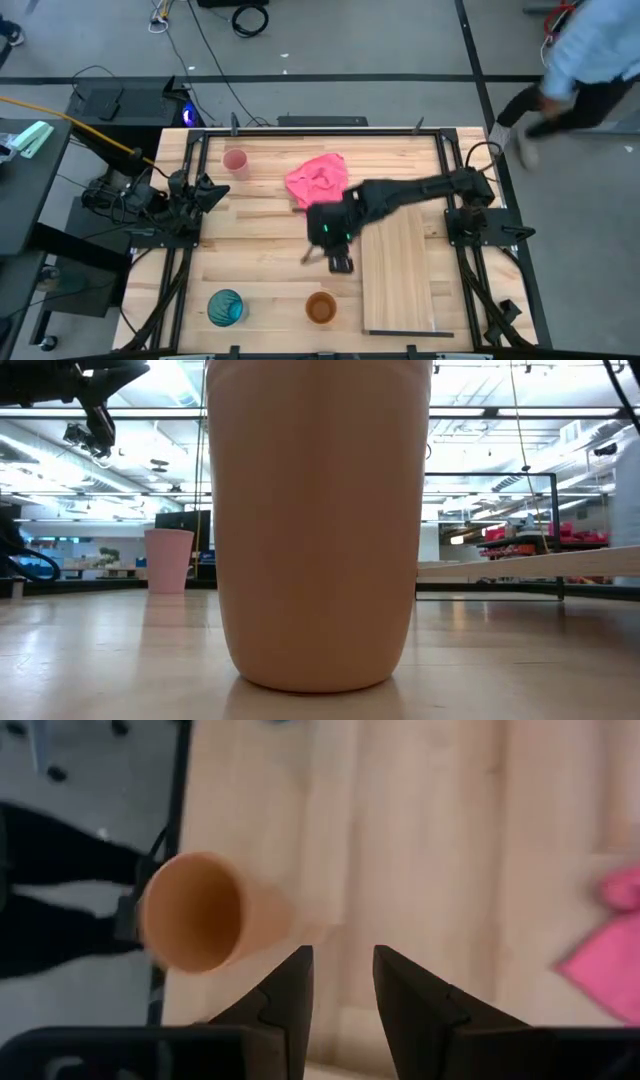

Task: Stack small to large cups/mugs on shelf
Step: Move the orange cup to the top right of the table

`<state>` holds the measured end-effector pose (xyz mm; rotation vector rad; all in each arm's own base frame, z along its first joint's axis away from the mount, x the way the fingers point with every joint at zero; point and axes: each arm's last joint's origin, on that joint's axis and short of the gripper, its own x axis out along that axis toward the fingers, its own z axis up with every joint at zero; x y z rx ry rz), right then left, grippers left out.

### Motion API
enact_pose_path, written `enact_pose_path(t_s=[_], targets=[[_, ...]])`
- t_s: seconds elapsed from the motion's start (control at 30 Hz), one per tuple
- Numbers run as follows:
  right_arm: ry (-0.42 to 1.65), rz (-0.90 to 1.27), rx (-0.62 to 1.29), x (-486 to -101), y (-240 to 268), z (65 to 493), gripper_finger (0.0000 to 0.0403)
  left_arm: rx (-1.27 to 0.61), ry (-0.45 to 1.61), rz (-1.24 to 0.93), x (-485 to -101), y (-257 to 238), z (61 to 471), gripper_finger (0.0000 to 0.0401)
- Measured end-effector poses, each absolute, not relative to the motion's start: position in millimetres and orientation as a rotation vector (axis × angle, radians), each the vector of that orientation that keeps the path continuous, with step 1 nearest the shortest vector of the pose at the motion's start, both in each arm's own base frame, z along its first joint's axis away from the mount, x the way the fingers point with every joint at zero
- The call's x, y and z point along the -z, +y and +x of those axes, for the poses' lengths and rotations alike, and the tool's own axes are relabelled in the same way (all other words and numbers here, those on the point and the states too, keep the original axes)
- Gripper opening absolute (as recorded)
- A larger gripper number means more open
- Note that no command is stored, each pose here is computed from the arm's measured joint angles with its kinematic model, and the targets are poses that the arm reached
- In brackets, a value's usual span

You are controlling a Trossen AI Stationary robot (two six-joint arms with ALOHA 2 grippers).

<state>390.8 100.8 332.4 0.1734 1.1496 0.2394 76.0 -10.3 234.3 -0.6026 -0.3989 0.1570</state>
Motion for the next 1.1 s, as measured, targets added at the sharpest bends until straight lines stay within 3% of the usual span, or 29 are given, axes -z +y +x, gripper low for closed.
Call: enact_pose_path(t_s=[0.2,1.1], targets=[[1.188,0.17,-0.194,-320.8,137.7,385.8,0.0114,-0.161,-0.379,-0.594,-232.4,-10.6,76.7,0.0032],[1.277,0.209,-0.236,-261.5,177.1,410.4,0.0114,-0.173,-0.311,-0.594,-225.3,-11.4,79.0,0.0044]])
